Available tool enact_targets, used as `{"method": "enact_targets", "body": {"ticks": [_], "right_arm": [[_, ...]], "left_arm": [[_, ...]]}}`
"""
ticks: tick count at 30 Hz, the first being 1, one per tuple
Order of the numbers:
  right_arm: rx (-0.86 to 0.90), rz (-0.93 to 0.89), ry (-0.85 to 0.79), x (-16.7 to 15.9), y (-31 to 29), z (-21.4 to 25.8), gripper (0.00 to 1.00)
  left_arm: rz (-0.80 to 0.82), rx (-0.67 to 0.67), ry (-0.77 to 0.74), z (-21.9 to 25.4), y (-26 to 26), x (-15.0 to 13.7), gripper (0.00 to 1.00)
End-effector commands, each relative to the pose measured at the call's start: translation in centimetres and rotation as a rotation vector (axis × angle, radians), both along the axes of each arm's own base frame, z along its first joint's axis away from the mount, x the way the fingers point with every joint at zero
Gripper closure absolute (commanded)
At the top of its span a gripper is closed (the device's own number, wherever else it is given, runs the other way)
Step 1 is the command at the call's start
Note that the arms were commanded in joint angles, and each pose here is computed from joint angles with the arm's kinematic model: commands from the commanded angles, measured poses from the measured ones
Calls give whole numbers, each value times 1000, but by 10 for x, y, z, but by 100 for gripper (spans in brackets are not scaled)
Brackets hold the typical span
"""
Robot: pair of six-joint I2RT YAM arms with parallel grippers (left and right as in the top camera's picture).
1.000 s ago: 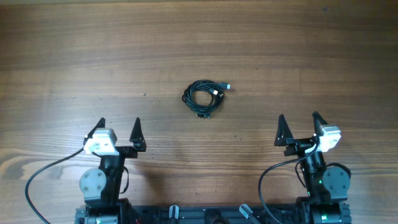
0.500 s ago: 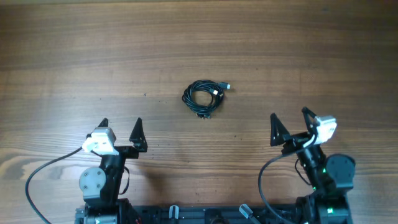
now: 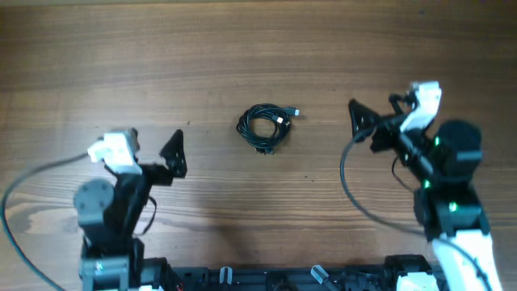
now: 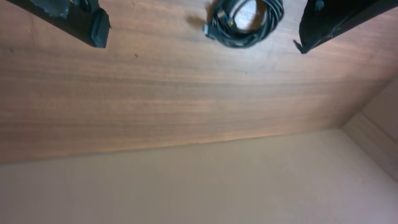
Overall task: Untangle cables
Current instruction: 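Move both grippers toward the black cable bundle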
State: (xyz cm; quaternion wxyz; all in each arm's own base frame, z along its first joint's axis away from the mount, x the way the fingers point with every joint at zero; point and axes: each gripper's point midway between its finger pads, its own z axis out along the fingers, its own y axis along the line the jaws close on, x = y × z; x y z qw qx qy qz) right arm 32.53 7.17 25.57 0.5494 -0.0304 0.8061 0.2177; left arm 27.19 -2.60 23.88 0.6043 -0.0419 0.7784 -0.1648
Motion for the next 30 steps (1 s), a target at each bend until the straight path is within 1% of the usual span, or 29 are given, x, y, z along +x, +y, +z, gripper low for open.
{"method": "enact_targets", "body": {"ticks": [1, 4, 8, 12, 15, 18, 22, 25, 29, 30], "right_arm": [[-12, 95, 12, 19, 15, 15, 0], [-6, 106, 72, 34, 17, 15, 0], [-26, 149, 106, 43, 22, 18, 0], [-26, 169, 137, 43, 25, 26, 0], [-25, 170, 182, 41, 25, 32, 0], [-39, 187, 218, 40, 26, 35, 0], [-9, 230, 203, 39, 34, 43, 0], [31, 230, 219, 38, 36, 45, 0], [171, 159, 342, 33, 36, 38, 0], [189, 149, 350, 34, 36, 38, 0]], "left_arm": [[-119, -78, 67, 18, -19, 19, 0], [-208, -107, 100, 29, -32, 36, 0], [-256, -165, 149, 40, -46, 59, 0], [-322, -167, 207, 44, -71, 82, 0], [-297, -196, 317, 34, -82, 97, 0], [-335, -191, 372, 27, -100, 109, 0], [-386, -182, 427, 5, -124, 115, 0], [-428, -197, 508, -15, -144, 108, 0], [-475, -187, 580, -37, -165, 102, 0], [-480, -183, 598, -44, -169, 102, 0]]}}
